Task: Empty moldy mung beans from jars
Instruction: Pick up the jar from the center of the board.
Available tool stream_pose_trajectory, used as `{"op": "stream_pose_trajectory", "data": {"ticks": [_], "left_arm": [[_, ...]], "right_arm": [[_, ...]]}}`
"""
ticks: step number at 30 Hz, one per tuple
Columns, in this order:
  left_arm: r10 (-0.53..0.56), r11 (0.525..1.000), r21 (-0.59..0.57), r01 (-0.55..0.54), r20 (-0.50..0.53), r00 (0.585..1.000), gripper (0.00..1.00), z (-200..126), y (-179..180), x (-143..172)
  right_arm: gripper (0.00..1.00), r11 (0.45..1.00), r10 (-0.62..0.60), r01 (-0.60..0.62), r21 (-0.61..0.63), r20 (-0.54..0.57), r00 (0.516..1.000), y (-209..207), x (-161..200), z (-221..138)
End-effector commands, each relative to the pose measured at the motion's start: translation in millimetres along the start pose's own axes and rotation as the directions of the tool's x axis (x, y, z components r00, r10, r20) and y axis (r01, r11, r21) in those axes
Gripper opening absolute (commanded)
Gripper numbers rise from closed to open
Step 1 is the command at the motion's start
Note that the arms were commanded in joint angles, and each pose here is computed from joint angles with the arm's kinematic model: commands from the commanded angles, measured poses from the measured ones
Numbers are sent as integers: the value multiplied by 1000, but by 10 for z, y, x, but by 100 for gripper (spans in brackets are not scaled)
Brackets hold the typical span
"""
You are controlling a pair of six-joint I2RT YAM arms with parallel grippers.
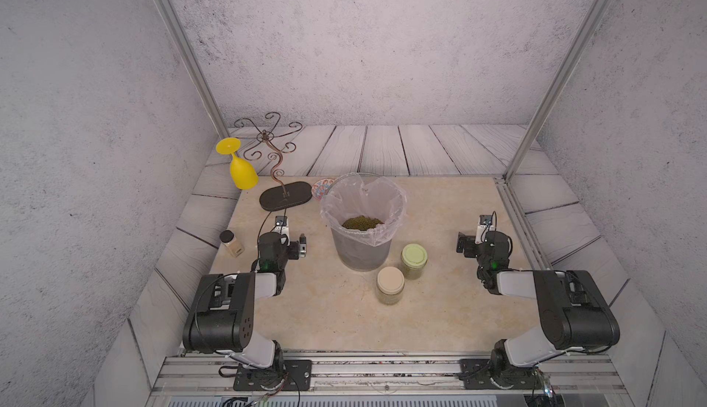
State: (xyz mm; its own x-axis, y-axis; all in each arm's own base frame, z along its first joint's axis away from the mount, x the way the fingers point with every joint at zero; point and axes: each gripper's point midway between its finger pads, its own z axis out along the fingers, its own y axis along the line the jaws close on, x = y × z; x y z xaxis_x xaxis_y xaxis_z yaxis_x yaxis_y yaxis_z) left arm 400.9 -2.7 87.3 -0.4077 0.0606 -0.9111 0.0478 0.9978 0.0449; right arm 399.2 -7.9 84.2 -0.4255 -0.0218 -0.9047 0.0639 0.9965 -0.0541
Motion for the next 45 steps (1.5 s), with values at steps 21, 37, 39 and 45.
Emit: {"op": "stream_pose_trajectory", "data": {"ticks": [21, 37, 39, 45], "left_arm": [[-11, 1000, -16, 11, 24, 1000, 98, -9, 63, -84], [-195, 937, -315, 153, -105, 975, 98, -166, 567, -278], [-236, 933, -308, 185, -139, 962, 98, -265, 536, -426], [-404, 914, -101, 392, -175, 898, 98, -644, 83, -875]], "right_arm": [[99, 1000, 1, -1, -7, 10, 1000, 11, -49, 20], [99, 992, 76, -75, 99, -4, 997, -178, -495, -344], [99, 997, 76, -76, 35, -14, 997, -79, -722, -502], [100, 992, 58, -61, -109, -27, 998, 252, -987, -1168]]}}
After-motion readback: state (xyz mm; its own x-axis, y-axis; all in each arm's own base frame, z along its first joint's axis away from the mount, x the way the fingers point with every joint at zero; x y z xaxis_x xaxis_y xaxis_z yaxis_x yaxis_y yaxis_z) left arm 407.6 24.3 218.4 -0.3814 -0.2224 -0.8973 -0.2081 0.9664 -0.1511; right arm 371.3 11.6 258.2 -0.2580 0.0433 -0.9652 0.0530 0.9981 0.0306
